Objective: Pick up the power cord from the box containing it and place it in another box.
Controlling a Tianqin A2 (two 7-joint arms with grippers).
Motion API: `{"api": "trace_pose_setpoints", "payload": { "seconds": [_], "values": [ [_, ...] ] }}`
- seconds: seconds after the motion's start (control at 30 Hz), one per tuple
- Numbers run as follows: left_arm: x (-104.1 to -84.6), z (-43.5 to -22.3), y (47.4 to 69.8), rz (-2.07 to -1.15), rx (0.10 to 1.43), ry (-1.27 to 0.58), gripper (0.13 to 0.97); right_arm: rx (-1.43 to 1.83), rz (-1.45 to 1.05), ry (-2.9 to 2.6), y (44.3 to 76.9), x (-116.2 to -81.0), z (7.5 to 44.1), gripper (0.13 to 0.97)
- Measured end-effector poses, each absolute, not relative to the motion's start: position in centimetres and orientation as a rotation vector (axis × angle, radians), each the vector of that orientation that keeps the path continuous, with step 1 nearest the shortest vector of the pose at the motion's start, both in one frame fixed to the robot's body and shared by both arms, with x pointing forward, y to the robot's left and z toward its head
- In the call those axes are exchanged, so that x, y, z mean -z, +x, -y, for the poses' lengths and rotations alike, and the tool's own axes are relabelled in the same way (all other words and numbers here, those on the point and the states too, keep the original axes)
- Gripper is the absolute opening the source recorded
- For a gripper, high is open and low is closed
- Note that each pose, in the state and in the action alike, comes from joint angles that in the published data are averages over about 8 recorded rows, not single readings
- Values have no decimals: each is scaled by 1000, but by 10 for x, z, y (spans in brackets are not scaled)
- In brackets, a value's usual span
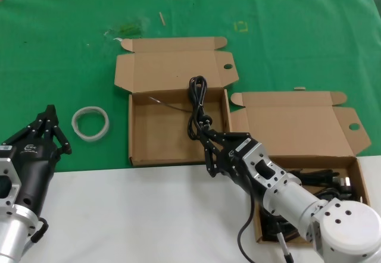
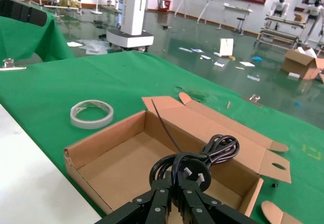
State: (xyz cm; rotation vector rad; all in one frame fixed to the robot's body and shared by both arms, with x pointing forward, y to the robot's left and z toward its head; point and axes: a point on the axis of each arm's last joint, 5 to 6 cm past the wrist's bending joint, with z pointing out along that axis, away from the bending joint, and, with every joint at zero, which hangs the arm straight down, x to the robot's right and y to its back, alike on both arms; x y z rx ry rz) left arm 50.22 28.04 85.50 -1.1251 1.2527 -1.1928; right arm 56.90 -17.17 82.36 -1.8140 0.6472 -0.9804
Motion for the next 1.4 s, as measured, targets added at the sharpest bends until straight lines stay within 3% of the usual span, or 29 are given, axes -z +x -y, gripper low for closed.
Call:
{"api": "trace_pose_setpoints", "payload": {
  "seconds": [0.47,0.77,1.03,1.33,1.4],
  "values": [
    [-855,-280,502,-1253,1193,-1125,140,997,-579,-1834,579,-821,173,148],
    [-855,-280,502,-1253,1193,-1125,140,976,-566,-1833,576,-826,168,206],
    [-855,-280,502,-1253,1193,-1125,140,981,-628,-1723,566,-857,179,327],
    [-855,-280,502,-1253,1193,-1125,140,1035,-718,-1494,532,-922,229,513],
    [-855,-280,502,-1253,1193,-1125,140,1040,-720,-1471,527,-929,235,513]
  ]
}}
